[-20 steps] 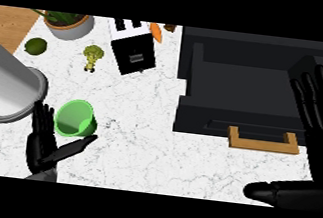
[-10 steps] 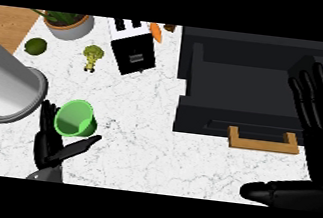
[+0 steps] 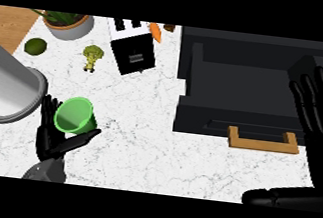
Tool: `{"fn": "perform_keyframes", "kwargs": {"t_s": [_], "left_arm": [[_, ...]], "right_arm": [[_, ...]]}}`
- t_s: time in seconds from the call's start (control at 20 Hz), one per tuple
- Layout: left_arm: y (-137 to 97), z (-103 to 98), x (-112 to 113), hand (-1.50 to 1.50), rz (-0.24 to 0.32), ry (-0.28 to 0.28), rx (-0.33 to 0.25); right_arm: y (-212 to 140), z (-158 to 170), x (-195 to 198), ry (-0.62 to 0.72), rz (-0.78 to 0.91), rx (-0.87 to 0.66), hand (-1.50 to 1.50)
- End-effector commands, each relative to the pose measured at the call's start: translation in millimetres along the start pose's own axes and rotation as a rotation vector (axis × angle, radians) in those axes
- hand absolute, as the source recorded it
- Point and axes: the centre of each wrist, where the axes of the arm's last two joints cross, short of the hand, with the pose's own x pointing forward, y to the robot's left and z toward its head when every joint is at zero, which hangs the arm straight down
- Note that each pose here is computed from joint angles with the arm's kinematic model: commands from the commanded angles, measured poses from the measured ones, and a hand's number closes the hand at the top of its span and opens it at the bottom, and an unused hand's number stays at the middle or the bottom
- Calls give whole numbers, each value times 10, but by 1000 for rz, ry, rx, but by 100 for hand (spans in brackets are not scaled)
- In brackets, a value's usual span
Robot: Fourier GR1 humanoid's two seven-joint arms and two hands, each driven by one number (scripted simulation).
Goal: Pick up the cup, place it into the drawer and close the drawer
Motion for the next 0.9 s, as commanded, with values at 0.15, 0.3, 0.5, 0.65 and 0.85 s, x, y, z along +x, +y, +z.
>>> {"fn": "perform_keyframes", "kwargs": {"t_s": [0.15, 0.3, 0.5, 0.65, 0.85], "left_arm": [[-93, -21, -88, -150, 117, -3, -70], [-162, -71, -95, -150, 175, -5, -78], [11, -104, -107, 150, 204, -21, -124], [-124, 103, -168, 150, 246, -51, -133], [-79, -75, -128, 150, 157, -118, -118]], "right_arm": [[113, -84, 64, -7, -13, -22, -150], [-84, 23, -73, 11, -4, 10, -150], [79, -133, 43, -8, -6, 4, -150], [-171, -15, -97, 9, -11, -10, -150], [-41, 36, 7, 7, 6, -10, -150]]}}
